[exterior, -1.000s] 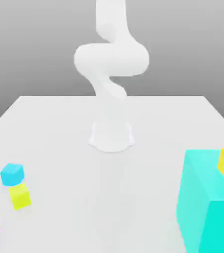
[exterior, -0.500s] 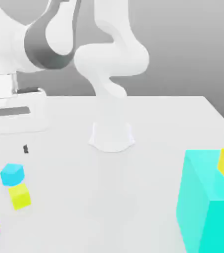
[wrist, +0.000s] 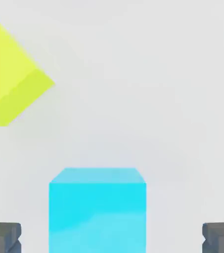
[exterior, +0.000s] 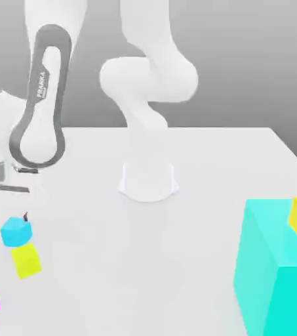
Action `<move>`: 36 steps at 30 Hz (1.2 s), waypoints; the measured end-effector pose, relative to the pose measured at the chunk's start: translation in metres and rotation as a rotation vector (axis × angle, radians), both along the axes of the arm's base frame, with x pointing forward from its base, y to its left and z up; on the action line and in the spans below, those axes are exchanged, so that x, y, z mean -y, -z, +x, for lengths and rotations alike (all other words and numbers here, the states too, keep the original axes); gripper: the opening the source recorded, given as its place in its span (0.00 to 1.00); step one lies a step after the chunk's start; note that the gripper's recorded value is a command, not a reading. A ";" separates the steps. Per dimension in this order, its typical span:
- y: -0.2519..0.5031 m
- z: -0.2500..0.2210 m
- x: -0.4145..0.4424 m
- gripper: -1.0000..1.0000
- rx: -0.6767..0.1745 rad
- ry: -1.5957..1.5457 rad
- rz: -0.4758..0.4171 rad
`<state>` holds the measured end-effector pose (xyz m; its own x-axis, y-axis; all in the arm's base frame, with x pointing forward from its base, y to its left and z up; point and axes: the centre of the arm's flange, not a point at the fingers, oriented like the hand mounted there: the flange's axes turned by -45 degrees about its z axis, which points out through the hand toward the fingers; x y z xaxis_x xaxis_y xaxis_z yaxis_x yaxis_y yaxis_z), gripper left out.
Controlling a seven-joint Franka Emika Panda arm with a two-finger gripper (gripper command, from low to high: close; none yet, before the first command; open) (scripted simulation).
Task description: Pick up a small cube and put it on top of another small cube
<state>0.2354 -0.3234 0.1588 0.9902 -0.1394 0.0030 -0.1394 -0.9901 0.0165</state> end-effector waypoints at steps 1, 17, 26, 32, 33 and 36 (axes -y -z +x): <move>0.006 0.000 -0.001 0.50 0.000 0.000 0.002; -0.007 0.000 0.000 0.00 0.000 0.000 0.001; -0.050 0.061 -0.033 0.00 0.018 -0.240 0.049; -0.094 0.191 -0.161 0.00 0.036 -0.854 0.100; -0.104 0.208 -0.189 0.00 0.037 -0.964 0.105; -0.138 0.247 -0.277 0.00 0.035 -1.292 0.114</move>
<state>0.4820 -0.0463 0.2972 0.4067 0.9098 0.0829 0.9133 -0.4027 -0.0606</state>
